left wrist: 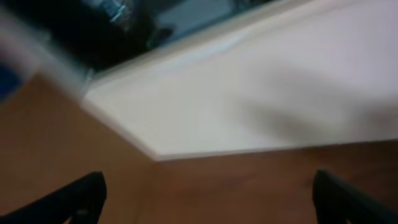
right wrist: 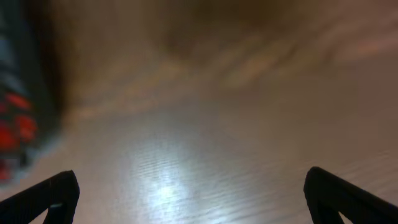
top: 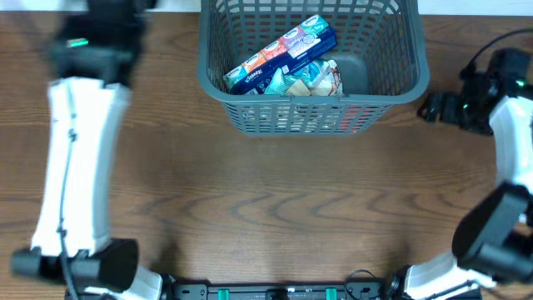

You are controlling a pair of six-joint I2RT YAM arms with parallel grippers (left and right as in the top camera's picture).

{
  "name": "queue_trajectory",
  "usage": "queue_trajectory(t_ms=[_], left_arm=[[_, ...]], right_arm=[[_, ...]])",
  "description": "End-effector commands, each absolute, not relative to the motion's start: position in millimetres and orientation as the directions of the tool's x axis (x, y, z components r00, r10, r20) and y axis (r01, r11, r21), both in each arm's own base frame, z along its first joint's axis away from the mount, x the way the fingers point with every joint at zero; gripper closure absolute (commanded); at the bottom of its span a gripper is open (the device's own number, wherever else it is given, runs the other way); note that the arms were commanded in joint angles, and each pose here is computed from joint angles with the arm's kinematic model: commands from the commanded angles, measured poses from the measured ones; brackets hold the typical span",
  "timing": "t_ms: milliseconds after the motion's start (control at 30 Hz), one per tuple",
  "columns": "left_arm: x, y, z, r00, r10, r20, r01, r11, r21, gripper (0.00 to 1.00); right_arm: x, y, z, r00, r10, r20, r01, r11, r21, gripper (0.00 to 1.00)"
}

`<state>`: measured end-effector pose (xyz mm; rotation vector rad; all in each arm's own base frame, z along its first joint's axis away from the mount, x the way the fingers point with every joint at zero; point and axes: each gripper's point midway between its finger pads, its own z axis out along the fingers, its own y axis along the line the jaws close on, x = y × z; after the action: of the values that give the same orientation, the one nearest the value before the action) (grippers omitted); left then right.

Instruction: Pack container

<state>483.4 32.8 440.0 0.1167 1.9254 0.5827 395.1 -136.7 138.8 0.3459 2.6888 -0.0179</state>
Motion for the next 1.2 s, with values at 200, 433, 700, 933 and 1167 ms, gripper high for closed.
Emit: queue_trajectory(t_ms=[200, 433, 700, 933, 1167], left_arm=[[422, 143, 388, -0.548, -0.170, -0.819, -0.439, 0.892, 0.109, 0.01], [396, 185, 381, -0.541, -0.264, -0.799, -0.545, 0.834, 0.093, 0.01], [389, 176, 389, -0.496, -0.248, -0.832, -0.507, 0.861, 0.046, 0.01], [377, 142, 362, -0.437, -0.167, -0.884, -0.362, 0.932, 0.003, 0.01], [357, 87, 329, -0.424, 0.019, -0.905, -0.067, 0.996, 0.053, 0.01]], right_arm=[[392, -143, 273, -0.673, 0.090, -0.734, 0.219, 0.972, -0.081, 0.01], [365, -131, 308, -0.642, -0.006, -0.766, 0.170, 0.974, -0.150, 0.01], [334, -105, 331, -0.621, -0.055, -0.782, 0.126, 0.978, -0.168, 0.01], [319, -100, 296, -0.703, 0.019, -0.711, 0.145, 0.982, -0.118, 0.01], [294, -109, 253, -0.732, 0.172, -0.659, 0.315, 0.943, -0.104, 0.01]])
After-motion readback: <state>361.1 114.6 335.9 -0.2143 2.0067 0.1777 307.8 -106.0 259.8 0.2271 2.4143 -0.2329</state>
